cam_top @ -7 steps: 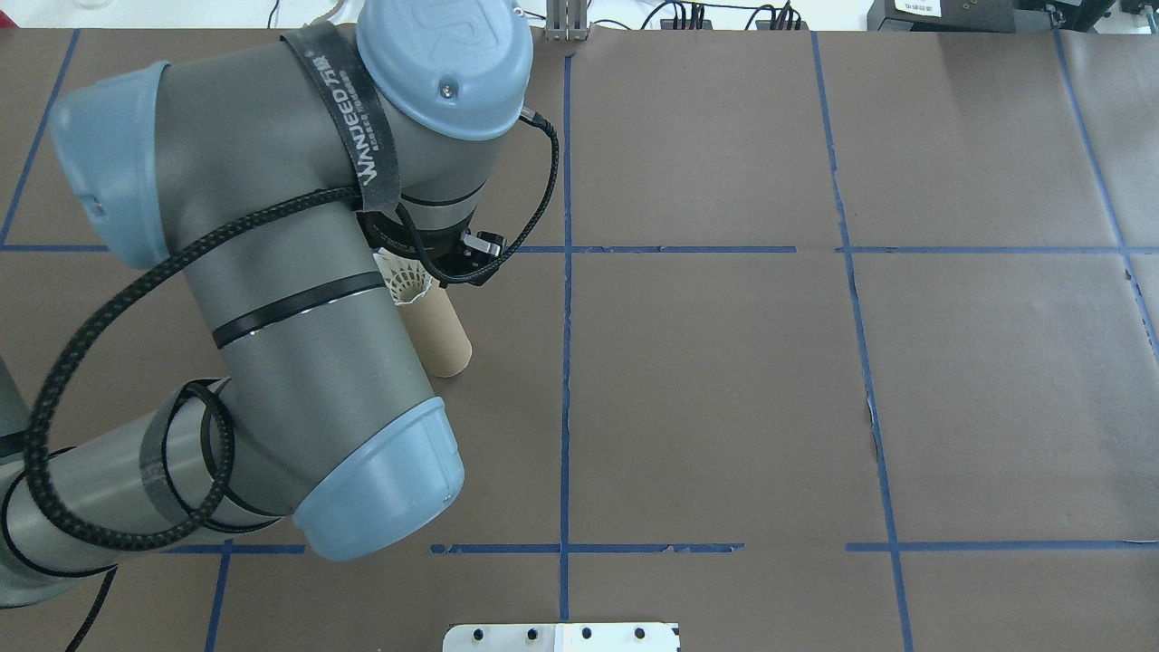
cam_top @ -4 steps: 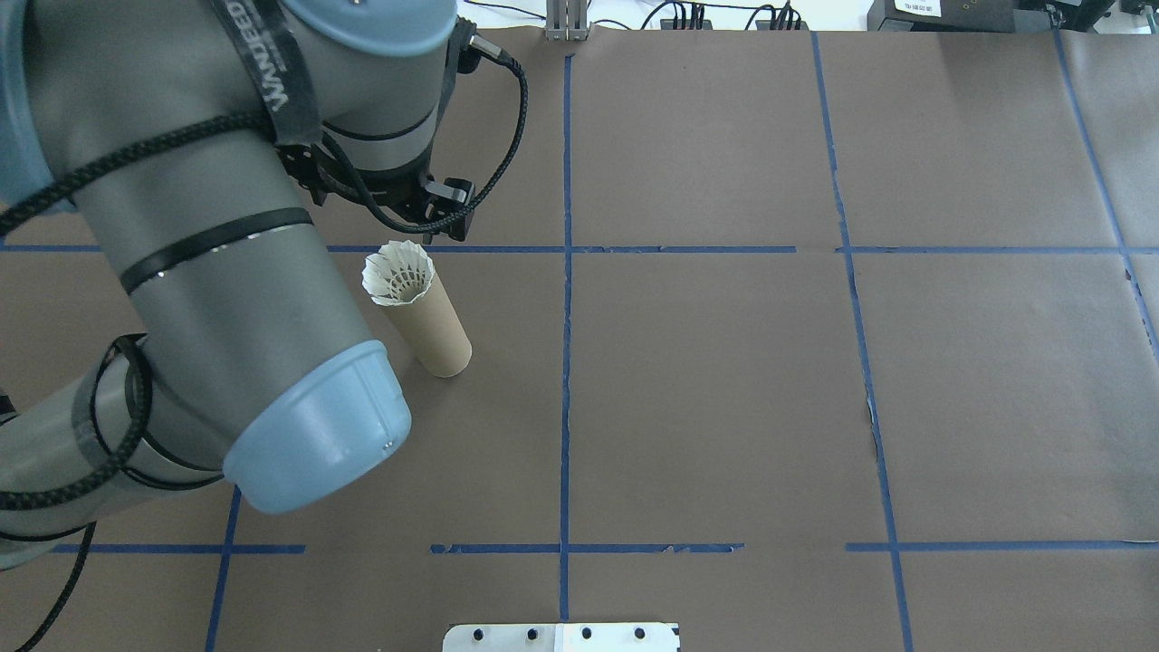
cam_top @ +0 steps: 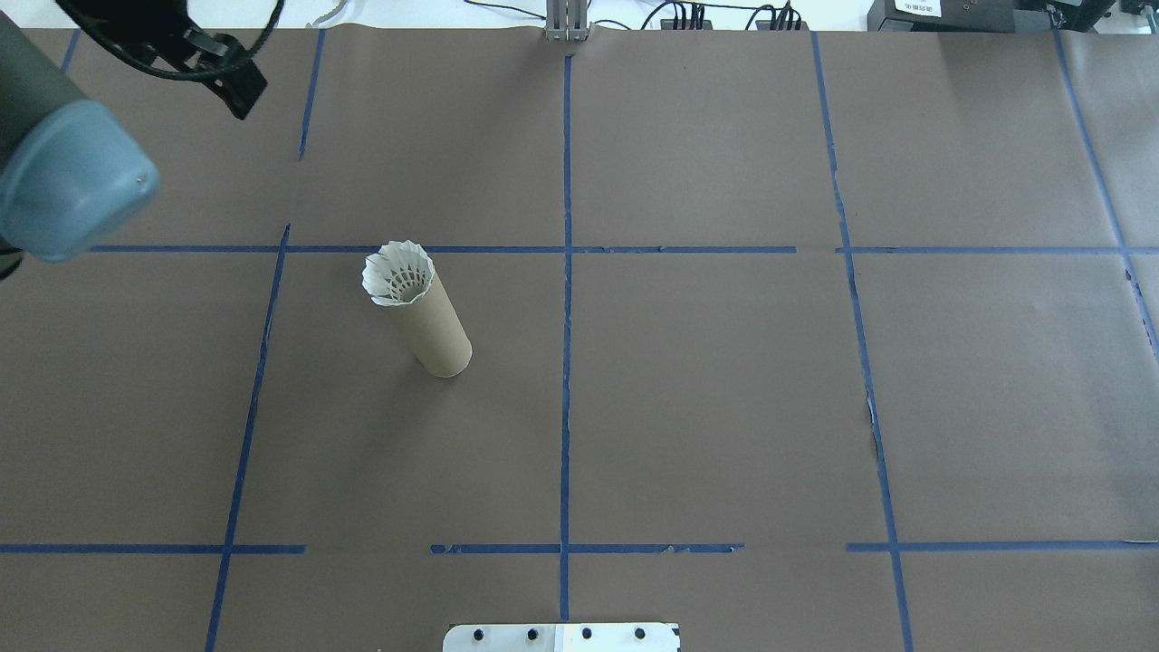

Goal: Collect badminton balls into bucket

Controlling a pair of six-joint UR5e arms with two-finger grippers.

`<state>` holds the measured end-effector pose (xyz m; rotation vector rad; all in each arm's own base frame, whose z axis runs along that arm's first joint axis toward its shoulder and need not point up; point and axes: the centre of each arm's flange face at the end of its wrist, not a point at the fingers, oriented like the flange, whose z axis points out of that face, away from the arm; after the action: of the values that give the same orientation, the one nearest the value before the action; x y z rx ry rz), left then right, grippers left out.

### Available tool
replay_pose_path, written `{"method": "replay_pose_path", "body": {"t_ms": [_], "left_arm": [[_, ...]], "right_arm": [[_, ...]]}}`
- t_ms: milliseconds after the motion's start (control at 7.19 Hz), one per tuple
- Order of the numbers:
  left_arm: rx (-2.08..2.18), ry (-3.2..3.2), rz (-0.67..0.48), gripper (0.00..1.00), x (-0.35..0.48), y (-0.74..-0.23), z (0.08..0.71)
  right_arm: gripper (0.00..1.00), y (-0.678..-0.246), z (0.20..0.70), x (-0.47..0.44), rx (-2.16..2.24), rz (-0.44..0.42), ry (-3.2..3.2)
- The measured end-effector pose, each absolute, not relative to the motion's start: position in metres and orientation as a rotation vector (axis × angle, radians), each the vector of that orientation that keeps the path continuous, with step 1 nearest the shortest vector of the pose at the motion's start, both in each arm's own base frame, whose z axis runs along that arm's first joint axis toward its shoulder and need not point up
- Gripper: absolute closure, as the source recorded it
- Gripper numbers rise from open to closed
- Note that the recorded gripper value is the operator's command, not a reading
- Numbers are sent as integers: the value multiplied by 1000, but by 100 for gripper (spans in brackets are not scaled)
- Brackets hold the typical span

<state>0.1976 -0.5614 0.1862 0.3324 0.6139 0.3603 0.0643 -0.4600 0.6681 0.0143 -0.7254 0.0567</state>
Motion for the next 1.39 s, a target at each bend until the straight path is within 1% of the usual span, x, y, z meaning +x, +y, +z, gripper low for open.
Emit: {"method": "replay_pose_path", "body": {"t_ms": [139, 557, 696, 835, 974, 1252, 1391], "left_arm": [[340, 639, 379, 0, 175, -569, 223], [338, 631, 436, 0, 148, -577, 280], [330, 630, 436, 0, 130, -578, 306], [310, 640, 408, 0, 107, -576, 343], [288, 648, 357, 0, 75, -572, 395], [211, 710, 256, 0, 18, -554, 521], [148, 742, 208, 0, 3, -545, 570]], "right_arm": [[0, -460, 668, 64, 14, 57, -725], [0, -460, 668, 64, 14, 57, -725], [0, -460, 668, 64, 14, 57, -725], [0, -460, 668, 64, 14, 57, -725], [0, -460, 668, 64, 14, 57, -725], [0, -460, 668, 64, 14, 57, -725], [0, -460, 668, 64, 14, 57, -725]]}}
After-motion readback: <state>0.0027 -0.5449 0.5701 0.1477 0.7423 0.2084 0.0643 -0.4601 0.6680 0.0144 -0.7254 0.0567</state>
